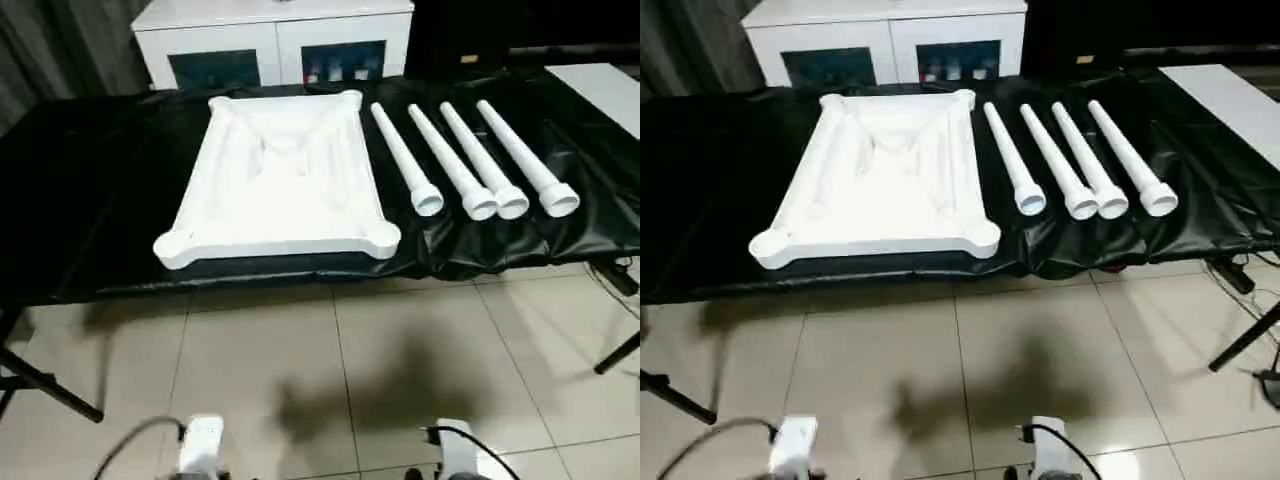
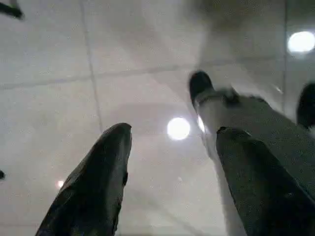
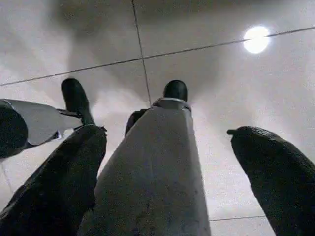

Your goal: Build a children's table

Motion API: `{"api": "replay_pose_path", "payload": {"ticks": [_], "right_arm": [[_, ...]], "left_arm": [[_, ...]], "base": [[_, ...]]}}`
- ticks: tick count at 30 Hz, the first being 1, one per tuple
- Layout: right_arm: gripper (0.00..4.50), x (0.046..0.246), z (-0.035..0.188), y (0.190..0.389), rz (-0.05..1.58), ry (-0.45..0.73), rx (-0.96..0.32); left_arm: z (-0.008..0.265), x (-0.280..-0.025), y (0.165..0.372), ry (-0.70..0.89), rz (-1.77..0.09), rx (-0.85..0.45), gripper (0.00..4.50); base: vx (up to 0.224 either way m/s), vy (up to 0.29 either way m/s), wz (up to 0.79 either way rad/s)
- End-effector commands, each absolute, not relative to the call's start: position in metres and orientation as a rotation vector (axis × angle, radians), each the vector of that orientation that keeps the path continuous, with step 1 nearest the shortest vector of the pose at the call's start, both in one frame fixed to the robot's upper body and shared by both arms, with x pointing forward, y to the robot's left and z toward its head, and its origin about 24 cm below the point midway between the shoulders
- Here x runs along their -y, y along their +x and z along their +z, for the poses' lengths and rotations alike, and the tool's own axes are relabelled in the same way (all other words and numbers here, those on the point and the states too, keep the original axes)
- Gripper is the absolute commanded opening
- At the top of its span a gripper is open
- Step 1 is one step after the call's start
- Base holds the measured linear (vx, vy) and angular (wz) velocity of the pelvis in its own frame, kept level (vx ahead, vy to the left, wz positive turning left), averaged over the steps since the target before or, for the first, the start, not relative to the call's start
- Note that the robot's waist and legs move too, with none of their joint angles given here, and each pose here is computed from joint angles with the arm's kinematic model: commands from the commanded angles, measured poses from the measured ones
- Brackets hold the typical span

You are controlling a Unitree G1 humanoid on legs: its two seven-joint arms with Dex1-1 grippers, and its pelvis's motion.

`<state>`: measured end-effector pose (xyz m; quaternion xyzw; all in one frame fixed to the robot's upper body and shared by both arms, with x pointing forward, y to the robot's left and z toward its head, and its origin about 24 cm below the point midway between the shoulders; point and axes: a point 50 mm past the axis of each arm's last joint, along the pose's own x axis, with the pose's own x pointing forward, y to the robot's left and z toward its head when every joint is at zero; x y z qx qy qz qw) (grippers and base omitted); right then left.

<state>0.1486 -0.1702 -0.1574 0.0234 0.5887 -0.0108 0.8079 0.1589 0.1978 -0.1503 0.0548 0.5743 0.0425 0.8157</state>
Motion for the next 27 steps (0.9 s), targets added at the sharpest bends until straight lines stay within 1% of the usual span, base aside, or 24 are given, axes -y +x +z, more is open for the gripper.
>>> {"api": "replay_pose_path", "payload": {"ticks": [1,4,6,7,8,9,10,11,12,13,14,15,16,17,18,21,22,24,27], "right_arm": [[4.50,0.168,-0.158,0.147,-0.012,0.038,-1.266],[4.50,0.169,-0.158,0.148,-0.019,0.020,-1.249],[4.50,0.171,-0.156,0.152,-0.019,-0.013,-1.218],[4.50,0.172,-0.154,0.159,-0.013,-0.030,-1.174],[4.50,0.172,-0.154,0.159,-0.013,-0.030,-1.174],[4.50,0.174,-0.148,0.173,0.009,-0.064,-1.106],[4.50,0.175,-0.144,0.182,0.020,-0.084,-1.064],[4.50,0.174,-0.140,0.189,0.047,-0.101,-1.036],[4.50,0.173,-0.136,0.197,0.078,-0.121,-1.005],[4.50,0.169,-0.128,0.212,0.138,-0.143,-0.951],[4.50,0.167,-0.124,0.218,0.165,-0.153,-0.929],[4.50,0.159,-0.112,0.236,0.267,-0.193,-0.849],[4.50,0.157,-0.110,0.238,0.292,-0.201,-0.829],[4.50,0.152,-0.103,0.245,0.355,-0.221,-0.779],[4.50,0.139,-0.088,0.256,0.513,-0.298,-0.640],[4.50,0.133,-0.077,0.259,0.605,-0.298,-0.551],[4.50,0.132,-0.072,0.260,0.637,-0.291,-0.524],[4.50,0.126,-0.051,0.262,0.760,-0.247,-0.429],[4.50,0.120,-0.008,0.257,0.940,-0.220,-0.293]], "left_arm": [[-0.151,-0.196,0.158,0.104,0.080,-1.217,3.13],[-0.152,-0.194,0.158,0.085,0.084,-1.189,3.13],[-0.151,-0.195,0.160,0.047,0.121,-1.161,3.13],[-0.147,-0.198,0.167,0.029,0.134,-1.113,3.31],[-0.147,-0.198,0.167,0.029,0.134,-1.113,3.31],[-0.140,-0.200,0.181,0.002,0.119,-1.035,3.42],[-0.135,-0.201,0.190,-0.007,0.101,-0.987,3.51],[-0.132,-0.201,0.195,0.001,0.081,-0.960,3.69],[-0.129,-0.201,0.200,0.010,0.059,-0.929,3.78],[-0.123,-0.201,0.209,0.038,0.011,-0.880,3.78],[-0.121,-0.201,0.212,0.051,-0.010,-0.860,3.91],[-0.113,-0.201,0.222,0.090,-0.076,-0.785,3.91],[-0.110,-0.201,0.223,0.099,-0.094,-0.764,4.02],[-0.105,-0.201,0.228,0.124,-0.141,-0.710,4.20],[-0.090,-0.202,0.236,0.149,-0.244,-0.584,4.20],[-0.078,-0.205,0.239,0.164,-0.314,-0.506,4.44],[-0.074,-0.207,0.240,0.170,-0.332,-0.480,4.44],[-0.056,-0.212,0.239,0.175,-0.401,-0.395,4.44],[-0.025,-0.215,0.232,0.165,-0.492,-0.289,4.44]], "base": [[0.000,0.000,0.00],[0.000,0.000,0.00],[0.000,0.000,0.00],[0.000,0.000,0.00],[0.000,0.000,0.00],[0.000,0.000,0.00],[0.000,0.000,0.00],[0.000,0.000,0.00],[0.000,0.000,0.00],[0.000,0.000,0.00],[0.000,0.000,0.00],[0.000,0.000,0.00],[0.000,0.000,0.00],[0.000,0.000,0.00],[0.000,0.000,0.00],[0.000,0.000,0.00],[0.000,0.000,0.00],[0.000,0.000,0.00],[0.000,0.000,0.00]]}}
